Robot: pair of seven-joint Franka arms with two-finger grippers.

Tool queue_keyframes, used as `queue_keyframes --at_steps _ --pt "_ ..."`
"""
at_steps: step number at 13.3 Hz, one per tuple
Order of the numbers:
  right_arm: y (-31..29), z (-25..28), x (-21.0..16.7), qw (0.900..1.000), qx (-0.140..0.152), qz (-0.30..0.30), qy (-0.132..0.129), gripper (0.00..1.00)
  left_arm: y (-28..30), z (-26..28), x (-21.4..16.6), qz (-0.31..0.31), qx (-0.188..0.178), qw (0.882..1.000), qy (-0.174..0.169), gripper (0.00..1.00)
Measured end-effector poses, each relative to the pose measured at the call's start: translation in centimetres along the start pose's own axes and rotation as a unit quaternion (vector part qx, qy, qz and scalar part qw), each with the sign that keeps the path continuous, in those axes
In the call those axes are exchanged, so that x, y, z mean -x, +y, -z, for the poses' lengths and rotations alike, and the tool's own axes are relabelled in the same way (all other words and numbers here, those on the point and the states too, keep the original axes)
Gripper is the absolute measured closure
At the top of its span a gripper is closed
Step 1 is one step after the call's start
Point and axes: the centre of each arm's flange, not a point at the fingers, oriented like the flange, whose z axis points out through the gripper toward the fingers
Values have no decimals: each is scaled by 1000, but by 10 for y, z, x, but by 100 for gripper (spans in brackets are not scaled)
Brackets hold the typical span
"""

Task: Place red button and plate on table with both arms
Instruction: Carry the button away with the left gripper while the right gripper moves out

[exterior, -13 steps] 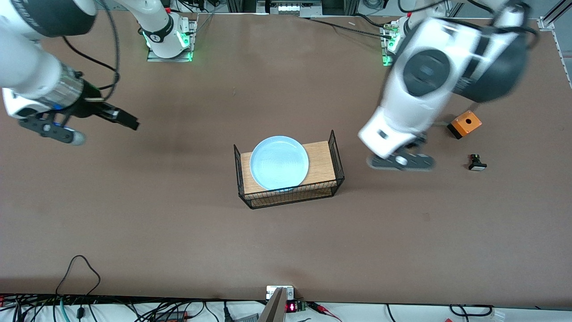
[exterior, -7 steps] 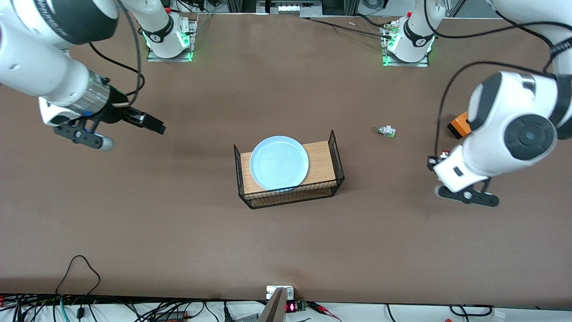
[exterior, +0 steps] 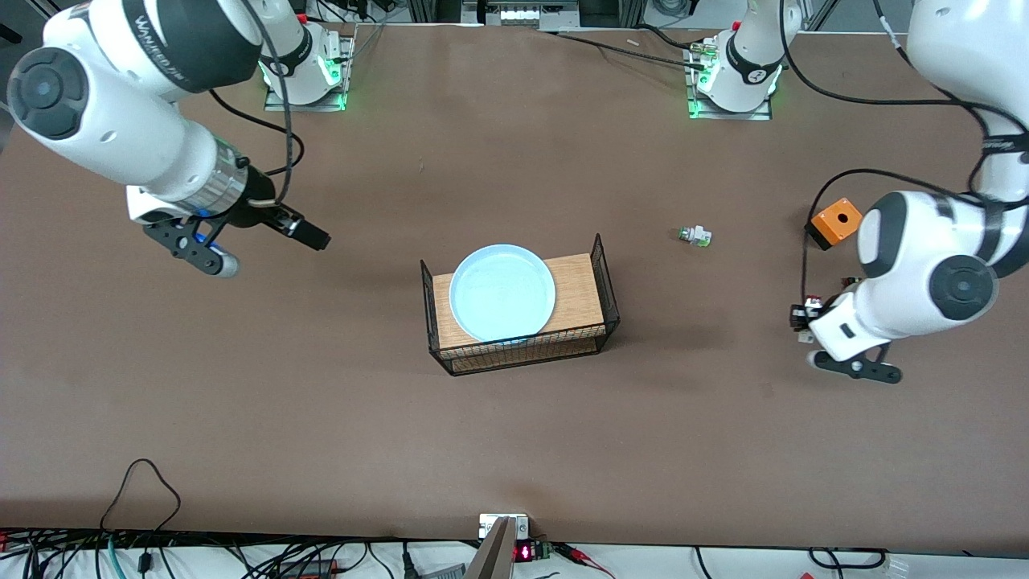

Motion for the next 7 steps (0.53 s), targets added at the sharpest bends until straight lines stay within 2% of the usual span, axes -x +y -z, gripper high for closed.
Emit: queue_keyframes --at_steps 2,4,6,7 --pt "-21 0 19 1000 8 -26 15 0 9 -46 11 -6 4 1000 15 67" --pt "-51 -8 47 996 29 -68 49 0 9 -86 23 -4 10 1000 17 67" --pt "-86 -25 80 988 41 -123 78 0 -1 -110 29 6 15 1000 15 67" --pt "-101 -37 91 984 49 -143 95 0 -6 -114 30 10 17 1000 14 63"
